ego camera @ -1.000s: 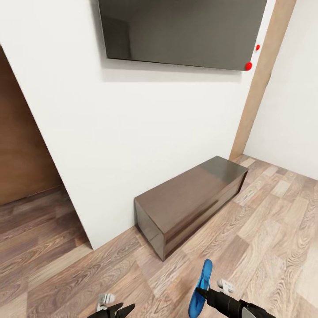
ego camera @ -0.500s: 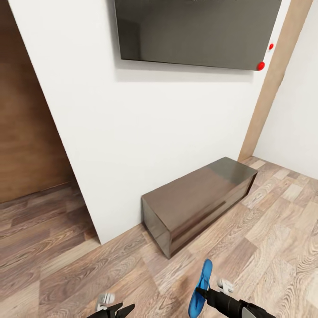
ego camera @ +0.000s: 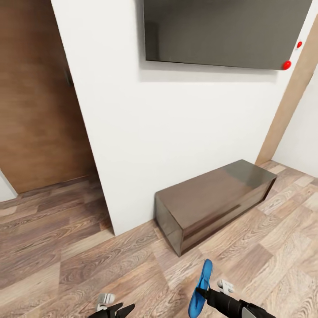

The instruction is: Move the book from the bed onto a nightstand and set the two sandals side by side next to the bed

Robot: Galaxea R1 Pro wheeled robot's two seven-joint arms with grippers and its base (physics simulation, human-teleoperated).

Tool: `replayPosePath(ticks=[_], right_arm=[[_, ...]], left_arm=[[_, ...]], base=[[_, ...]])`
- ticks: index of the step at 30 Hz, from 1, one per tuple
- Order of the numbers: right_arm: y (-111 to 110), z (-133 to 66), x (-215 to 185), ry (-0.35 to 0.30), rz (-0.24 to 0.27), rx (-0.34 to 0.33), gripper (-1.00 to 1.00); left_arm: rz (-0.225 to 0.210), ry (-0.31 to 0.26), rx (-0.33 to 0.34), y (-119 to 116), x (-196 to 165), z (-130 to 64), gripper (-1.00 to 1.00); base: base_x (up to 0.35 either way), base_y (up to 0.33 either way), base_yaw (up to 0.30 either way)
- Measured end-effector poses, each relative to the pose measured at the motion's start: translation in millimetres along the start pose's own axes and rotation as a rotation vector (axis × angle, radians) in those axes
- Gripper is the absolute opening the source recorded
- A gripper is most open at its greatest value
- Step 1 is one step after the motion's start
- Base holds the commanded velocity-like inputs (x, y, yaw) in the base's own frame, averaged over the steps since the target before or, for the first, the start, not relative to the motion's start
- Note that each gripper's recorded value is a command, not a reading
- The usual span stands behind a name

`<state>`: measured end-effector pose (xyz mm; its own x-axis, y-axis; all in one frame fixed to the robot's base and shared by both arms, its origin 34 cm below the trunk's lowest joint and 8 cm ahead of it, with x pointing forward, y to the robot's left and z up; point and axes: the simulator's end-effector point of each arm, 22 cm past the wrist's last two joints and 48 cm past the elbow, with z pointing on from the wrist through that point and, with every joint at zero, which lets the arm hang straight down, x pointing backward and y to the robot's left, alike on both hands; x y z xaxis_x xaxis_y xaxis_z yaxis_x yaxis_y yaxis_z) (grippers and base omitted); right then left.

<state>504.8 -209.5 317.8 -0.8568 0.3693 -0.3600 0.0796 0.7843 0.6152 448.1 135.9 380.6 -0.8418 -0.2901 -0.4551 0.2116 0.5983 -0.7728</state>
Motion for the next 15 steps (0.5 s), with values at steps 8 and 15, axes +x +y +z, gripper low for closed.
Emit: replayPosePath(ticks=[8,15], right_arm=[[0.0,0.0,0.1,0.001,-0.001,0.000,-1.00],[0.0,0.0,0.2,0.001,-0.001,0.000,-1.00]], left_arm=[[0.000,0.000,0.000,0.0,0.0,0.0,1.00],[0.000,0.000,0.000,0.0,0.0,0.0,1.00]], base=[[0.000,0.000,0.292],[0.000,0.000,0.292]])
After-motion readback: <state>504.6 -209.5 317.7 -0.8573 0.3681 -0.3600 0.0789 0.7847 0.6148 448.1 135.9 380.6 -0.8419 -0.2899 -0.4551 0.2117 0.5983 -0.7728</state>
